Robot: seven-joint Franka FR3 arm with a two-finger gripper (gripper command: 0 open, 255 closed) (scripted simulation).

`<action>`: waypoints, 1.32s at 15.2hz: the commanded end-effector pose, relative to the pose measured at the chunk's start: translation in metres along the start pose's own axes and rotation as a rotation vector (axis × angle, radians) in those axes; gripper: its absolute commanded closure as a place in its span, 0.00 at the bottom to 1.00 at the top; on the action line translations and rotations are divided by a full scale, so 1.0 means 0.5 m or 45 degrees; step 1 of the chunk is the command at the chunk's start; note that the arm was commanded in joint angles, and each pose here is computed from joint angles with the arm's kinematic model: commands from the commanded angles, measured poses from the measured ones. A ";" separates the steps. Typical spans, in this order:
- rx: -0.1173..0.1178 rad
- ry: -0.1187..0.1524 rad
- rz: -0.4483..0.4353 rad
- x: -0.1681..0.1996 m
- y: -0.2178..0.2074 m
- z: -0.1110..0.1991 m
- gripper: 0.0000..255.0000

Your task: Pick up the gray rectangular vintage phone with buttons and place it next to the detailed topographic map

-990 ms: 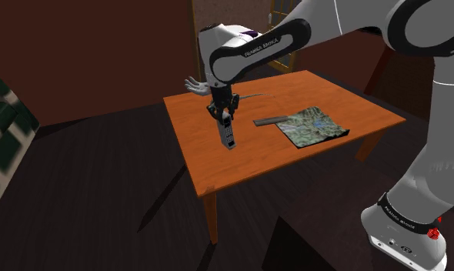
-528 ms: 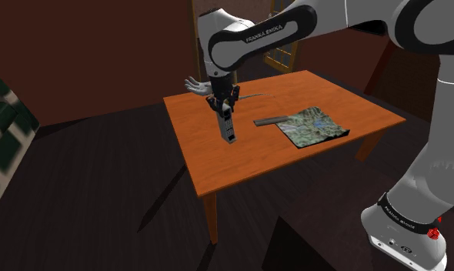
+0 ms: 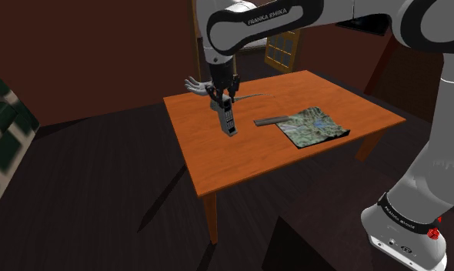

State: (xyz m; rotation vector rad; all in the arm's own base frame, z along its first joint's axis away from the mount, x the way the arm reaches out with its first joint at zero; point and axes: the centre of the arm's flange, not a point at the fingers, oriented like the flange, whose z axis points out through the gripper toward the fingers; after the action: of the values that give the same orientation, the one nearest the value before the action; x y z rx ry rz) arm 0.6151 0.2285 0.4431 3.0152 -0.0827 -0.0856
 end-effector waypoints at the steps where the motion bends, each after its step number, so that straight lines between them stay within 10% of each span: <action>1: 0.000 0.000 0.000 -0.002 0.001 -0.023 1.00; 20: 0.000 0.000 0.000 -0.012 0.026 -0.222 1.00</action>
State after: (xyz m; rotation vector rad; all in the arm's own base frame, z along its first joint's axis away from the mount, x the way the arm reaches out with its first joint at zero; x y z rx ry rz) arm 0.6155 0.2300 0.5484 3.0152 -0.0826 -0.0857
